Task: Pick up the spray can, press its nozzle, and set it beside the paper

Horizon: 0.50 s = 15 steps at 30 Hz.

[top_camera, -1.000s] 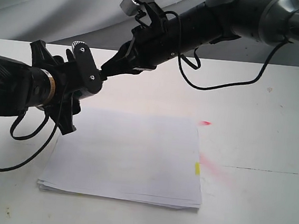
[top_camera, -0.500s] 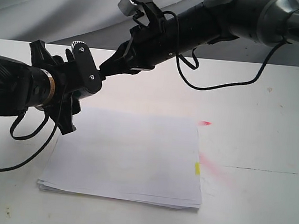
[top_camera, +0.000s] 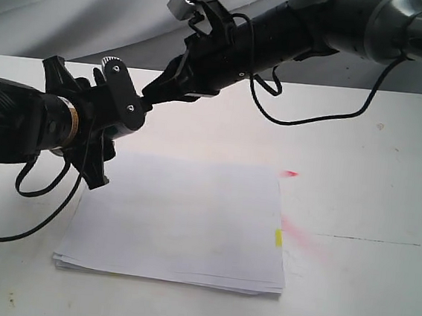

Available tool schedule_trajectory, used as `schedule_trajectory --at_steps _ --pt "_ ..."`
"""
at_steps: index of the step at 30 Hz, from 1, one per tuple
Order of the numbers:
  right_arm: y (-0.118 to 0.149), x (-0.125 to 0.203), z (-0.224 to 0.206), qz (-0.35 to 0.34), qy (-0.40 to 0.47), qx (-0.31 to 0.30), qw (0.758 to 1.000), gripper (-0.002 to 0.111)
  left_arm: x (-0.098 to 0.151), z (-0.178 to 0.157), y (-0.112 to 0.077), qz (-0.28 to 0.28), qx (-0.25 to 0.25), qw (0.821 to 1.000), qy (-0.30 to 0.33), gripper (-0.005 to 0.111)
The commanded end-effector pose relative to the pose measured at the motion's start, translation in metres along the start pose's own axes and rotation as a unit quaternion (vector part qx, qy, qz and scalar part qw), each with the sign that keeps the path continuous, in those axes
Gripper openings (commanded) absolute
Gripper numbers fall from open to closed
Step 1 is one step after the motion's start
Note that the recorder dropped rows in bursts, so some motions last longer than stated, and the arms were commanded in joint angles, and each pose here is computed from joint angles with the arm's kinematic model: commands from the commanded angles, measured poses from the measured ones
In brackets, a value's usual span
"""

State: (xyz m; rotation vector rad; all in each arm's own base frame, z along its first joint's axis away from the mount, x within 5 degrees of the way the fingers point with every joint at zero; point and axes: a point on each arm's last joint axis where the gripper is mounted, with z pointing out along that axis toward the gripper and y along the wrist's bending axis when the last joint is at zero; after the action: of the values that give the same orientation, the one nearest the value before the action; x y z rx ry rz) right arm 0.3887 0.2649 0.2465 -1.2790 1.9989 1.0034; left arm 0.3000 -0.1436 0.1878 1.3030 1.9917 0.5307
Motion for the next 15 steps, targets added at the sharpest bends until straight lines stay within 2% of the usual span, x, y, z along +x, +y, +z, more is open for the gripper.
schedule_trajectory --at_steps 1,4,13,15 --pt "0.005 -0.007 -0.036 -0.017 0.002 -0.014 1.0 0.0 -0.011 -0.007 0.004 0.004 0.0 0.999 -0.037 0.0" --pt "0.005 -0.007 -0.049 -0.023 0.012 -0.008 1.0 0.0 -0.011 -0.007 0.004 0.004 -0.001 0.999 -0.036 0.0" --pt "0.003 -0.007 -0.05 -0.021 0.01 -0.003 1.0 0.0 -0.011 -0.007 0.004 0.005 -0.001 0.999 -0.036 0.0" --pt "0.003 -0.007 -0.05 -0.021 0.01 -0.003 1.0 0.0 -0.01 -0.007 0.004 -0.011 0.001 0.999 -0.037 0.0"
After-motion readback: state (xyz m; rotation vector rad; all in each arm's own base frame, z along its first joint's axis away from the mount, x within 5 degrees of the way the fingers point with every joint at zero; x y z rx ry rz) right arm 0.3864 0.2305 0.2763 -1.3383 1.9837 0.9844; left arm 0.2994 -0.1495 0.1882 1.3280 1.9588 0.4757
